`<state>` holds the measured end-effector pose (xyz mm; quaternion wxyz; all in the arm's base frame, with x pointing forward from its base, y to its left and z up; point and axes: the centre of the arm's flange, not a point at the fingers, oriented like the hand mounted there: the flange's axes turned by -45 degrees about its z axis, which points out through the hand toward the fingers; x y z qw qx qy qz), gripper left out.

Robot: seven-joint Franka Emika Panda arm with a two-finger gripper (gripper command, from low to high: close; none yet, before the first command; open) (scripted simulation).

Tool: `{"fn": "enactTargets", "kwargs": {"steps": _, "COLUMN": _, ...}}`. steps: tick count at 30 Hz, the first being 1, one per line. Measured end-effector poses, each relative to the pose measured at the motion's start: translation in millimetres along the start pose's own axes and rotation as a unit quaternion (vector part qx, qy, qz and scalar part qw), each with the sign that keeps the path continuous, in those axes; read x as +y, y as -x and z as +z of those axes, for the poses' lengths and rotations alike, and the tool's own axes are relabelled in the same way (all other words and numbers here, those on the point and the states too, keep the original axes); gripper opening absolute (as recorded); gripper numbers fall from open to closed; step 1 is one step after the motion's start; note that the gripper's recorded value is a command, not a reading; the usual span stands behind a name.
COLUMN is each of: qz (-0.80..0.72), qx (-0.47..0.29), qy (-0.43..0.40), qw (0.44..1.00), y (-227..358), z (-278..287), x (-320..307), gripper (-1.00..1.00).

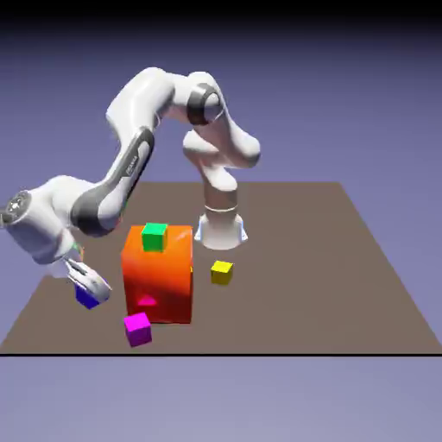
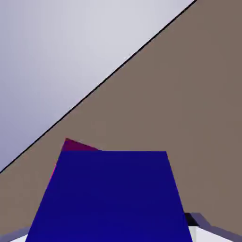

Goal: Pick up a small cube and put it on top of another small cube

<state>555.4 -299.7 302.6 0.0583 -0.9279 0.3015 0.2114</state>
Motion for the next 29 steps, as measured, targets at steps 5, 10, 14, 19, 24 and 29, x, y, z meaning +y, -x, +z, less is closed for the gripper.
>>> {"fn": "enactTargets", "kwargs": {"steps": 5, "qz": -0.07, "qx": 0.001, "qy": 0.034, "qw": 0.997, "y": 65, "z": -36, "x": -26, "gripper": -1.0}}
{"fn": "enactTargets", "kwargs": {"steps": 10, "qz": -0.14, "qx": -0.001, "qy": 0.064, "qw": 0.988, "y": 133, "z": -61, "x": -43, "gripper": -1.0}}
{"fn": "enactTargets", "kwargs": {"steps": 14, "qz": -0.197, "qx": -0.004, "qy": 0.084, "qw": 0.977, "y": 186, "z": -72, "x": -50, "gripper": -1.0}}
{"fn": "enactTargets", "kwargs": {"steps": 19, "qz": -0.218, "qx": -0.005, "qy": 0.094, "qw": 0.972, "y": 189, "z": -33, "x": -61, "gripper": -1.0}}
{"fn": "enactTargets", "kwargs": {"steps": 24, "qz": -0.19, "qx": -0.005, "qy": 0.081, "qw": 0.978, "y": 178, "z": -7, "x": -28, "gripper": 1.0}}
{"fn": "enactTargets", "kwargs": {"steps": 29, "qz": -0.212, "qx": -0.004, "qy": 0.091, "qw": 0.973, "y": 194, "z": -69, "x": -59, "gripper": 1.0}}
